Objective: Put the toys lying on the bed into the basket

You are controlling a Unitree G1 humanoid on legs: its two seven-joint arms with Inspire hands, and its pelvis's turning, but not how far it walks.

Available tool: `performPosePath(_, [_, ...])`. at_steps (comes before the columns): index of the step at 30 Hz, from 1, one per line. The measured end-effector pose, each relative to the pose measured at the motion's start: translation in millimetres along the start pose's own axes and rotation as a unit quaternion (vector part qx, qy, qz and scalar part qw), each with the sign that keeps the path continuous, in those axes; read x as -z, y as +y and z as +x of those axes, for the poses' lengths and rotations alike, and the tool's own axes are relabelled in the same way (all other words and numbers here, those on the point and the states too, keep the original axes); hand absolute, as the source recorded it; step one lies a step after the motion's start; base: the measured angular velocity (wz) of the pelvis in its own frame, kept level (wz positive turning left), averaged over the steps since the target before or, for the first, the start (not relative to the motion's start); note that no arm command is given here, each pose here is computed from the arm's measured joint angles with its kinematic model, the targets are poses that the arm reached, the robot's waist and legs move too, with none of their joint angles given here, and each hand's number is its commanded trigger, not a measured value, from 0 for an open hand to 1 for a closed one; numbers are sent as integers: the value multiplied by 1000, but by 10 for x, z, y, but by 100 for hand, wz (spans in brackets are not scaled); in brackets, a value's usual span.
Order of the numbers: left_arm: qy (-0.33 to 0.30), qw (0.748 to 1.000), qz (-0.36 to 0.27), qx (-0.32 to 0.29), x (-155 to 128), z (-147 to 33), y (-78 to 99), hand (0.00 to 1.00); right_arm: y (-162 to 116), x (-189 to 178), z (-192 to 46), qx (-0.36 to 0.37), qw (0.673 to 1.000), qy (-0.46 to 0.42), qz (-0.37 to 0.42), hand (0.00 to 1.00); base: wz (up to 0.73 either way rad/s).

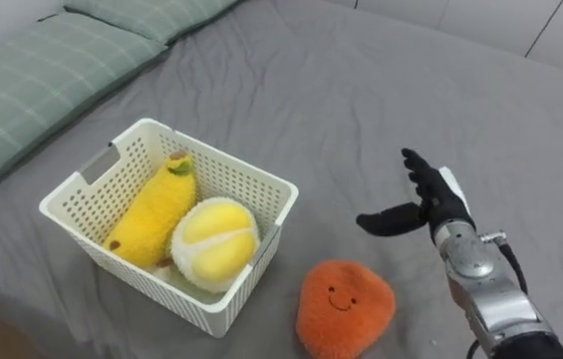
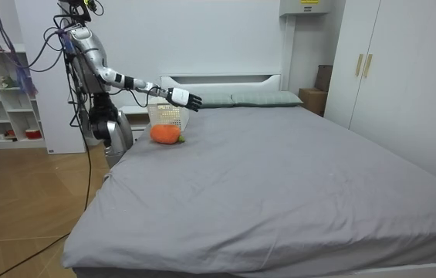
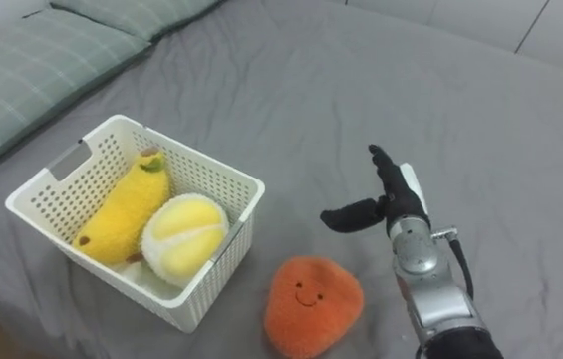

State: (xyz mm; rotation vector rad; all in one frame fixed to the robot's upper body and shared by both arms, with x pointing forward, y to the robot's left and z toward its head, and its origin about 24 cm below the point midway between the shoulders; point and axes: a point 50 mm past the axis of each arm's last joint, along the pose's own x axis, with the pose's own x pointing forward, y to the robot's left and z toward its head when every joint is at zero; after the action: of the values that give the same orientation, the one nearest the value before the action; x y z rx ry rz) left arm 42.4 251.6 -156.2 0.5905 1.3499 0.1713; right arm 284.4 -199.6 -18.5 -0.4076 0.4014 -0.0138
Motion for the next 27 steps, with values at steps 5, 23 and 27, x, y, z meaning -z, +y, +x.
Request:
performPosePath(5, [-10,1000,12,3,-4,-17,-27,0,208,146,-59,-67,996,19,-58,0,-6])
performPosePath(23, [24,998,41,41,134,-24,-122,0,663,582,-226,-266,941,123,-167,0,4])
performPosePath(27, [24,998,40,44,135,-25,-125,0,665,586,-229,-272,937,125,-181,0,0])
